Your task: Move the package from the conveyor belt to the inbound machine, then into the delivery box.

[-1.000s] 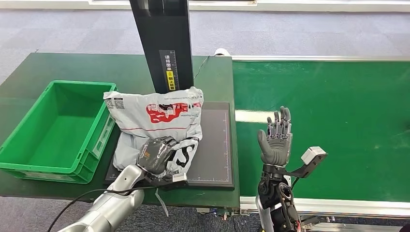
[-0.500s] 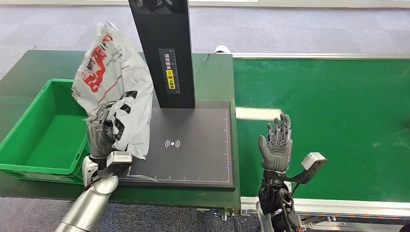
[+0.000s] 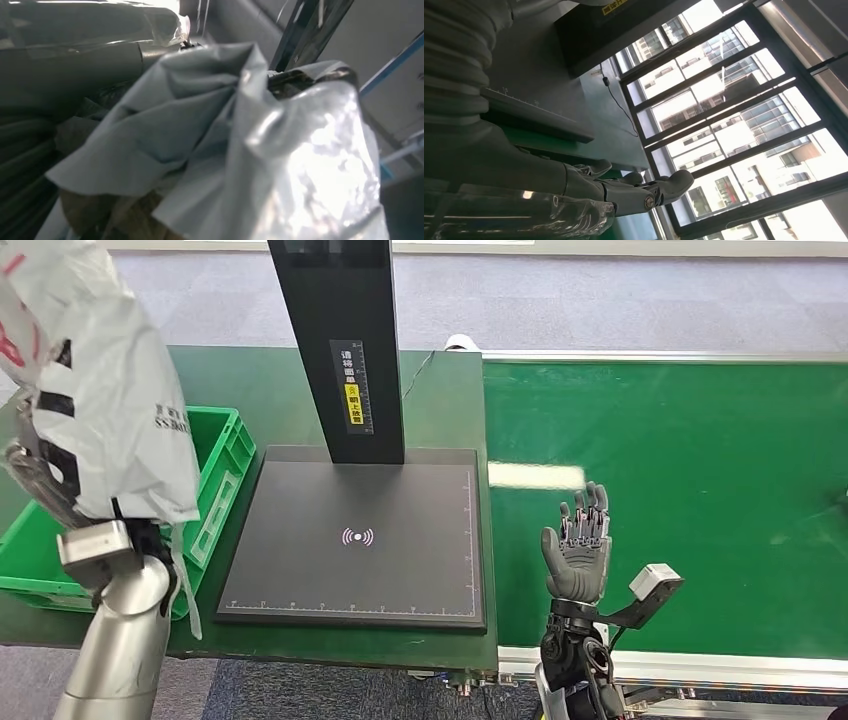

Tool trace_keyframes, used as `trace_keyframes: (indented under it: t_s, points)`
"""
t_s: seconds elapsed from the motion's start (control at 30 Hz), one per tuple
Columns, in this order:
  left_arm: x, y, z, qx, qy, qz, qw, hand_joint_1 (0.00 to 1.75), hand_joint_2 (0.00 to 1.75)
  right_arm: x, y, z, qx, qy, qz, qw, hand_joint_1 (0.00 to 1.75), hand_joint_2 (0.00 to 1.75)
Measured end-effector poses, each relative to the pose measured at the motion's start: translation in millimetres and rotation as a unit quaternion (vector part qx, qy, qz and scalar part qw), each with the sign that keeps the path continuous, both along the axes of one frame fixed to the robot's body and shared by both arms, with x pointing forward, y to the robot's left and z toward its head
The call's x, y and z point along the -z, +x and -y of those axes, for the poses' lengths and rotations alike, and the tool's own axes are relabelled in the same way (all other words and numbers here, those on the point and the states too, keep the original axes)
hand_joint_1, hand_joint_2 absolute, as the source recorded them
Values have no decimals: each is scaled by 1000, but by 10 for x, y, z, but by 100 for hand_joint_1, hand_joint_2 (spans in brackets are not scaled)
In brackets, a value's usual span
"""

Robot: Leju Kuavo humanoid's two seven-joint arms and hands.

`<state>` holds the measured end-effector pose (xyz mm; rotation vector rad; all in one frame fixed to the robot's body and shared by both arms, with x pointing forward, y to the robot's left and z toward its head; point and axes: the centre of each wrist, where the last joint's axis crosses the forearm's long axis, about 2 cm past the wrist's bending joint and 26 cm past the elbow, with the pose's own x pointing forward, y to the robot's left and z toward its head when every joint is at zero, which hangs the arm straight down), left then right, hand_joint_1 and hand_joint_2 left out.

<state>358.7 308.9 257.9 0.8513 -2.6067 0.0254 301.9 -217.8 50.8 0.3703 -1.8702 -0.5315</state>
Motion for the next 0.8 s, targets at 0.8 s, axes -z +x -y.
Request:
trace_keyframes:
  t_s: [0.8]
  points:
    - [-432,1312,-712,-247,259,-427,830,175,175,-94,88,-82,-17,-6,16,1000,0,175]
